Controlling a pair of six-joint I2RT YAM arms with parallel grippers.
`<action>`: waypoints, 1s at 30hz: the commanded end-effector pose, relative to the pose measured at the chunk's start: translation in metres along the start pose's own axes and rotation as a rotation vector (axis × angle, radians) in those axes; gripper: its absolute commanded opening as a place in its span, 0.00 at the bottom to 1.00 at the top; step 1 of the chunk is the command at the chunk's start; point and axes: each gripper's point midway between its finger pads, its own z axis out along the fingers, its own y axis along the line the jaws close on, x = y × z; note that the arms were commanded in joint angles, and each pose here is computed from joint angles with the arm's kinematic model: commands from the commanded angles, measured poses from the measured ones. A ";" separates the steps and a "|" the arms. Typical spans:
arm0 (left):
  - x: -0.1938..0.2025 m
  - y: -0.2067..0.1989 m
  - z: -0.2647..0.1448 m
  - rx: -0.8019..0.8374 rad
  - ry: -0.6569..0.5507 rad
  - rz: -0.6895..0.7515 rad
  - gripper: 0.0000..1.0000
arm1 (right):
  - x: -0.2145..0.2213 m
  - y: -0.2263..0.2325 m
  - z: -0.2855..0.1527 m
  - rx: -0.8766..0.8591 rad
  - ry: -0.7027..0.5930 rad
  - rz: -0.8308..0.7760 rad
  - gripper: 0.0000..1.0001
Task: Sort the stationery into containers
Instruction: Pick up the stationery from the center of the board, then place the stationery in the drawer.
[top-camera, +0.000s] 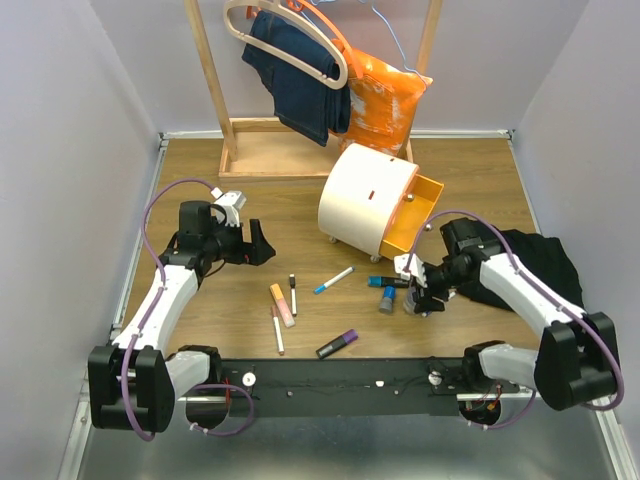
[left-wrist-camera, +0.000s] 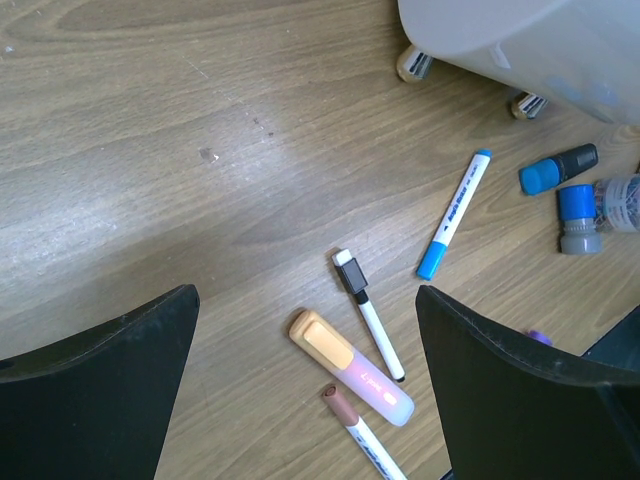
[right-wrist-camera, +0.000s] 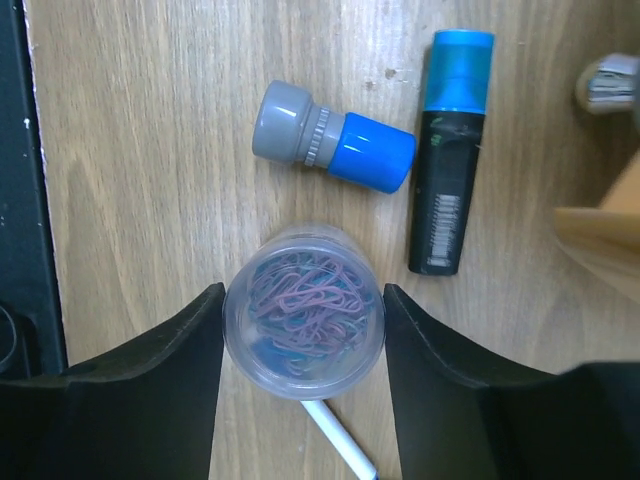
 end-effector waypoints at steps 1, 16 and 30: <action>-0.005 -0.004 -0.003 0.017 -0.034 -0.002 0.99 | -0.022 -0.001 -0.025 0.068 -0.021 -0.051 0.50; -0.022 -0.018 -0.006 0.079 -0.108 -0.023 0.99 | -0.127 -0.037 -0.138 0.403 -0.180 0.025 0.45; -0.011 -0.023 -0.015 0.082 -0.108 -0.022 0.99 | -0.164 -0.105 -0.152 0.531 -0.313 0.118 0.44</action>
